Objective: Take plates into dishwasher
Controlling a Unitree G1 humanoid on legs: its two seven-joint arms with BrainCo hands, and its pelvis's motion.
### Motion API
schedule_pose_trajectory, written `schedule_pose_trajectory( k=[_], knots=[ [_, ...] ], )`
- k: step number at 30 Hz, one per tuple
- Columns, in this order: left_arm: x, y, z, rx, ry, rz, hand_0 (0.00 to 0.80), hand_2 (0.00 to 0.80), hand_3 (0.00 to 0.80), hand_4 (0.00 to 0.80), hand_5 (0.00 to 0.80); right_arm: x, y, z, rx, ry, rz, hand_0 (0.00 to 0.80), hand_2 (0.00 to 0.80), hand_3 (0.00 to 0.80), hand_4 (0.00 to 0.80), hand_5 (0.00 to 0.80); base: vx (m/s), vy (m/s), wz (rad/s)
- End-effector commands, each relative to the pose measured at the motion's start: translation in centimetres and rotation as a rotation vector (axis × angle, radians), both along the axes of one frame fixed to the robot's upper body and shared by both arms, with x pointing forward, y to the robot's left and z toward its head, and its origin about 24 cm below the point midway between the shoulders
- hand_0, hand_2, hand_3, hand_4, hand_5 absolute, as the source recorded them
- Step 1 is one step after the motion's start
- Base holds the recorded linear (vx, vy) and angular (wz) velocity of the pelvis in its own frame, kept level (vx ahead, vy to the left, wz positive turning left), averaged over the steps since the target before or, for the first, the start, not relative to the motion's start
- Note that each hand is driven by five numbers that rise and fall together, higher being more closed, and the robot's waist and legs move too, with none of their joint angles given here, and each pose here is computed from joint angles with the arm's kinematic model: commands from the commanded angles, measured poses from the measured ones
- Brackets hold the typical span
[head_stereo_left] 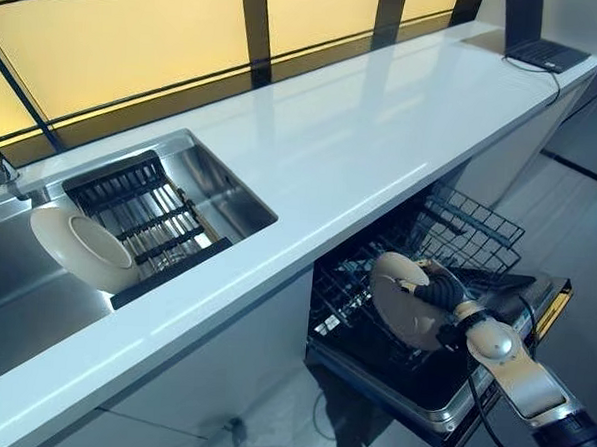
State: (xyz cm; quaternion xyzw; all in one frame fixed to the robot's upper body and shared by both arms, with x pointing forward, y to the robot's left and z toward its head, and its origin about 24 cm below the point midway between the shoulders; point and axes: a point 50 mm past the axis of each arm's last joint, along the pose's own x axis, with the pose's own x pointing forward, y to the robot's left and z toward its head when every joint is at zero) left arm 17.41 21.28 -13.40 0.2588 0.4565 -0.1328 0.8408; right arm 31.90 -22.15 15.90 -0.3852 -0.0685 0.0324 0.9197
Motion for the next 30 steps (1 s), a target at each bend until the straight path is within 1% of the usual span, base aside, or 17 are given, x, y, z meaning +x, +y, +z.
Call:
schedule_pose_trajectory(
  k=[1, 5, 11, 16, 23, 30],
  knots=[
    [1.4, 0.5, 0.8, 0.024, -0.019, -0.038, 0.0, 0.0, 0.0, 0.0, 0.0, 1.0, 1.8, 3.6, -0.04, -0.17, 0.033, 0.8, 0.8, 0.8, 0.8, 0.8, 0.0, 0.0, 0.0],
    [1.6, 0.3, 0.9, 0.023, -0.029, -0.054, 0.0, 0.0, 0.0, 0.0, 0.0, 1.5, 1.8, 3.7, -0.07, -0.168, 0.015, 0.8, 0.8, 0.8, 0.8, 0.8, 0.0, 0.0, 0.0],
    [2.5, 0.0, 1.3, 0.025, -0.044, -0.081, 0.0, 0.0, 0.0, 0.0, 0.0, 2.6, 1.7, 3.6, -0.187, -0.167, -0.028, 0.8, 0.8, 0.8, 0.8, 0.8, -0.002, -0.002, 0.06],
    [2.8, -0.3, 1.5, 0.023, -0.056, -0.104, 0.0, 0.0, 0.0, 0.0, 0.0, 3.4, 0.7, 3.7, -0.242, -0.153, -0.084, 0.8, 0.8, 0.8, 0.8, 0.8, 0.006, -0.008, 0.1],
    [3.2, 0.0, 1.8, 0.034, -0.06, -0.111, 0.0, 0.0, 0.0, 0.0, 0.0, 4.1, 0.5, 4.2, -0.38, -0.137, -0.087, 0.8, 0.8, 0.8, 0.8, 0.8, 0.012, -0.008, 0.09],
    [3.8, 0.1, 2.2, 0.037, -0.073, -0.127, 0.0, 0.0, 0.0, 0.0, 0.0, 4.9, -0.3, 4.0, -0.452, -0.094, -0.126, 0.8, 0.8, 0.8, 0.8, 0.8, -0.009, -0.003, 0.04]
  ],
)
